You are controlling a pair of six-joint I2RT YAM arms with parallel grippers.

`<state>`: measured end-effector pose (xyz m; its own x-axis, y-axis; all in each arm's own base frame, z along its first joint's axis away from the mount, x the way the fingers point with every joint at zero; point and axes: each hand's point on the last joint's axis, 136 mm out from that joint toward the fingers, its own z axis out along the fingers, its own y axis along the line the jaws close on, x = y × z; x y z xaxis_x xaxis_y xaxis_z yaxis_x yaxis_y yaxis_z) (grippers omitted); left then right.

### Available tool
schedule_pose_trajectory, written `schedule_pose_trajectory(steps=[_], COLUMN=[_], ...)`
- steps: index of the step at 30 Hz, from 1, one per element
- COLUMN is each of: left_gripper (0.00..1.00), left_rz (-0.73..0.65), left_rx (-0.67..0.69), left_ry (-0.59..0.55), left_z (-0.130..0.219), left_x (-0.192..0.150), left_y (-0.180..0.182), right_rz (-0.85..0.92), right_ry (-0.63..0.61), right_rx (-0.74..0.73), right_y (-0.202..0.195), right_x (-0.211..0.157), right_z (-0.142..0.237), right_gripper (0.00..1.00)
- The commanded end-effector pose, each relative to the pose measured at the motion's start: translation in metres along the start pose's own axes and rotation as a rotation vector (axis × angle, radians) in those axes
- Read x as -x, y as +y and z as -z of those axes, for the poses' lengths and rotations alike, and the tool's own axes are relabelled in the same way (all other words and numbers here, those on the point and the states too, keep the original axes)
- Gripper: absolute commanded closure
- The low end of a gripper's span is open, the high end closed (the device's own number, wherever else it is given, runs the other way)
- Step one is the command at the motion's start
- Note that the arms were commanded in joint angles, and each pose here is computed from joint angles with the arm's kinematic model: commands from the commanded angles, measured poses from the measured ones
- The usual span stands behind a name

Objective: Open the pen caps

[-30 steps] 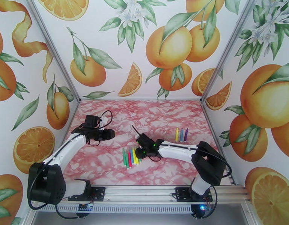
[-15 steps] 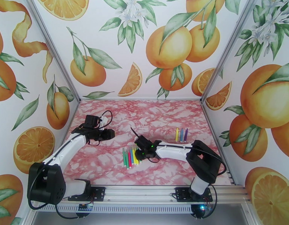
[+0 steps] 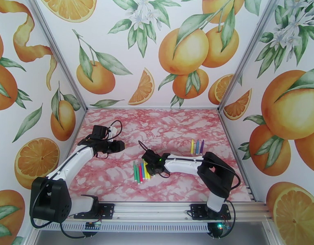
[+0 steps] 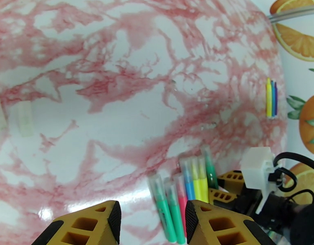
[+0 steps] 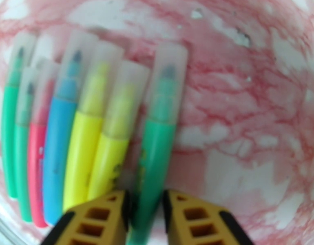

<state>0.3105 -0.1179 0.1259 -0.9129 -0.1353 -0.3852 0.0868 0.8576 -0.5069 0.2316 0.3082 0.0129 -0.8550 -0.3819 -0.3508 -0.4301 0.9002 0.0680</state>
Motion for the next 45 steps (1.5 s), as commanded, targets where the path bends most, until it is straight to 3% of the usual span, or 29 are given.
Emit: schedule_pose_trajectory(steps=[1, 11, 20, 31, 38, 45], left_gripper=[0.53, 0.53, 0.53, 0.53, 0.53, 0.53], left_rz=[-0.009, -0.010, -0.008, -0.016, -0.028, -0.034], left_rx=[-0.018, -0.015, -0.056, -0.218, -0.358, -0.411], left_ry=[-0.018, -0.020, -0.031, -0.049, -0.045, -0.028], left_z=[0.002, 0.001, 0.001, 0.003, 0.004, 0.001], left_x=[0.001, 0.001, 0.004, 0.007, 0.005, 0.001], left_y=[-0.005, -0.004, -0.012, -0.049, -0.079, -0.094], right_rz=[-0.002, -0.016, -0.030, -0.033, -0.022, -0.014], right_ry=[0.039, 0.010, -0.127, -0.328, -0.394, -0.441], right_rx=[-0.100, -0.129, -0.061, 0.160, 0.278, 0.327], right_y=[-0.015, -0.021, -0.016, 0.010, 0.028, 0.040], right_x=[-0.011, -0.010, 0.010, 0.035, 0.046, 0.061], right_z=[-0.014, -0.010, 0.019, 0.063, 0.081, 0.095], right_gripper=[0.72, 0.80, 0.85, 0.88, 0.88, 0.90])
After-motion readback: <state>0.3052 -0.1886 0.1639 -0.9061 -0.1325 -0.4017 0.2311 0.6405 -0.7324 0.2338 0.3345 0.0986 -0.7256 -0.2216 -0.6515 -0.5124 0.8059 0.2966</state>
